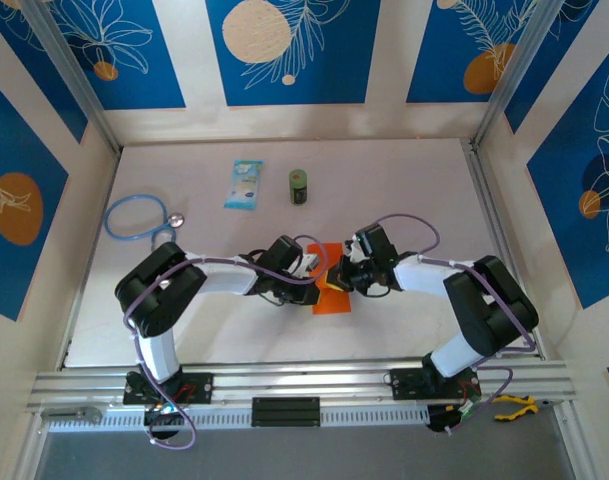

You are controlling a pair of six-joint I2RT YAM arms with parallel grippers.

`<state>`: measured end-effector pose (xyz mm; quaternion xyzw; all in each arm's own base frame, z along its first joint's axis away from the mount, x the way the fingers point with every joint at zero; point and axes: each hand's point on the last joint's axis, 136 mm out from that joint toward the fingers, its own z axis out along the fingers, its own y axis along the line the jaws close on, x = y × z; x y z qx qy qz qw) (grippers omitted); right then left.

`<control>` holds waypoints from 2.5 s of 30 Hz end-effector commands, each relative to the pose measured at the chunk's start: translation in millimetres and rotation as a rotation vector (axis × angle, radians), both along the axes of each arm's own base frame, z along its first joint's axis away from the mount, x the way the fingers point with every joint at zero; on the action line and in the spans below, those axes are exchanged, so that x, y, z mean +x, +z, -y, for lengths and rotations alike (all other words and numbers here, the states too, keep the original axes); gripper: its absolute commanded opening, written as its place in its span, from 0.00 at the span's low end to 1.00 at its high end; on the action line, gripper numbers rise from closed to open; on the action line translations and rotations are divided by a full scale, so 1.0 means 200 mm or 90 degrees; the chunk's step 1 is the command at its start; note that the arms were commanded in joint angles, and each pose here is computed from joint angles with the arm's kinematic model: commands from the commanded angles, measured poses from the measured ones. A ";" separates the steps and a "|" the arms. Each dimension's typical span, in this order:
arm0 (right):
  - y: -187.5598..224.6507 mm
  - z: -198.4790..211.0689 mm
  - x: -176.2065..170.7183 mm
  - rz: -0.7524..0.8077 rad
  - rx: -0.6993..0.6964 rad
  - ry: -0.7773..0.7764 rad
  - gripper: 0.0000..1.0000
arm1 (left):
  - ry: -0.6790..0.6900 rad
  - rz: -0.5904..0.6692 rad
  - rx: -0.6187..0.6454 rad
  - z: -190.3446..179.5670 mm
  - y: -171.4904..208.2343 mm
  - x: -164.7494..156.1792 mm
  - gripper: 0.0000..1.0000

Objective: Fold a paper plane with a square sheet of paper (pick it up from the middle)
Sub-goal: Fold the triangle a second time at the center of the table.

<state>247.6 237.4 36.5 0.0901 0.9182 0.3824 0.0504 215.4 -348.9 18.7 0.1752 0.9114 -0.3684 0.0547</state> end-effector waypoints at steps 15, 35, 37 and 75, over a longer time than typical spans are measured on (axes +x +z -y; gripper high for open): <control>-0.12 0.14 0.07 -0.034 -0.033 -0.083 0.00 | 0.009 -0.044 0.092 -0.14 -0.21 -0.07 0.00; 0.19 0.29 0.12 0.044 -0.038 -0.110 0.00 | 0.024 0.003 -0.018 0.02 0.11 0.04 0.00; 0.17 0.29 0.03 0.034 -0.054 -0.110 0.01 | 0.022 0.025 -0.029 0.04 0.19 0.08 0.02; -0.04 0.20 -0.26 -0.124 -0.082 -0.103 0.32 | 0.008 0.003 0.058 -0.05 -0.06 0.21 0.00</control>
